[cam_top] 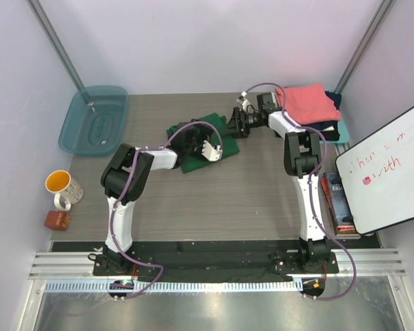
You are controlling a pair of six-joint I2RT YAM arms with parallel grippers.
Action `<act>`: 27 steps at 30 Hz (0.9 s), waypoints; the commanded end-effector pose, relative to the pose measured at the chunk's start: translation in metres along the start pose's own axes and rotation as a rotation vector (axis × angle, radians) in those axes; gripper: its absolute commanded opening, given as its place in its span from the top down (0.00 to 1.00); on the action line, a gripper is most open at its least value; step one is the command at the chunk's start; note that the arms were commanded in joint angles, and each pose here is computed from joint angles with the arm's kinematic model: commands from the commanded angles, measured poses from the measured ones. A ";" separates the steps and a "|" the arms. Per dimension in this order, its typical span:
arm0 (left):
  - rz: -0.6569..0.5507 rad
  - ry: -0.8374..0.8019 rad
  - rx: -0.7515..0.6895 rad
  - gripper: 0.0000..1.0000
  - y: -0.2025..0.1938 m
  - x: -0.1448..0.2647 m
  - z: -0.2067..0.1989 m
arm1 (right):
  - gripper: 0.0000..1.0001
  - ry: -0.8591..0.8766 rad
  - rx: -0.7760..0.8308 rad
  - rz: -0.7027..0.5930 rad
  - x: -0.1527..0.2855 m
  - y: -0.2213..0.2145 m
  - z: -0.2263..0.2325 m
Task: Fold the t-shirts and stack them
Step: Put the neatly folded tshirt into the corner of the board with the right arm
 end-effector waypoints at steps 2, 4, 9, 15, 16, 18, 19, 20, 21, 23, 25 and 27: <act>-0.058 -0.055 0.099 0.00 0.010 -0.006 -0.039 | 0.22 0.001 -0.023 0.058 -0.025 -0.017 0.007; -0.057 -0.062 0.107 0.00 0.011 -0.004 -0.047 | 0.22 0.006 -0.021 0.066 -0.029 -0.018 0.011; -0.066 -0.041 0.125 0.00 0.012 -0.004 -0.050 | 0.26 0.031 -0.010 0.094 -0.042 -0.023 0.023; -0.062 -0.009 0.147 0.00 0.013 -0.002 -0.045 | 0.68 0.060 -0.004 0.120 -0.055 -0.029 0.033; -0.066 -0.002 0.149 0.00 0.013 -0.002 -0.044 | 0.90 0.056 0.001 0.119 -0.055 -0.028 0.034; -0.065 0.001 0.148 0.00 0.013 0.001 -0.044 | 0.99 0.043 0.007 0.117 -0.054 -0.027 0.035; -0.068 0.010 0.148 0.00 0.014 0.003 -0.043 | 0.99 0.035 0.014 0.113 -0.052 -0.024 0.036; -0.070 0.019 0.148 0.00 0.015 0.005 -0.040 | 0.99 0.018 0.023 0.108 -0.050 -0.022 0.037; -0.065 0.017 0.148 0.00 0.015 0.007 -0.044 | 0.99 0.008 0.034 0.103 -0.049 -0.019 0.038; -0.071 0.057 0.148 0.00 0.018 0.011 -0.038 | 0.99 -0.028 0.089 0.087 -0.040 -0.007 0.045; -0.061 0.113 0.156 0.00 0.024 0.019 -0.031 | 0.99 -0.096 0.149 0.082 -0.026 0.010 0.052; -0.053 0.236 0.151 0.00 0.032 0.028 -0.014 | 0.99 -0.186 0.283 0.082 -0.010 0.027 0.057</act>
Point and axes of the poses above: each gripper's point midway between its finger pads, its own x axis back along the fingers, its own z axis along the line the jaws close on, y = z × x, the point moved 8 cm from there along x, back along the fingers, and after that the axes turned 11 degrees about x, right-handed, at the moved point
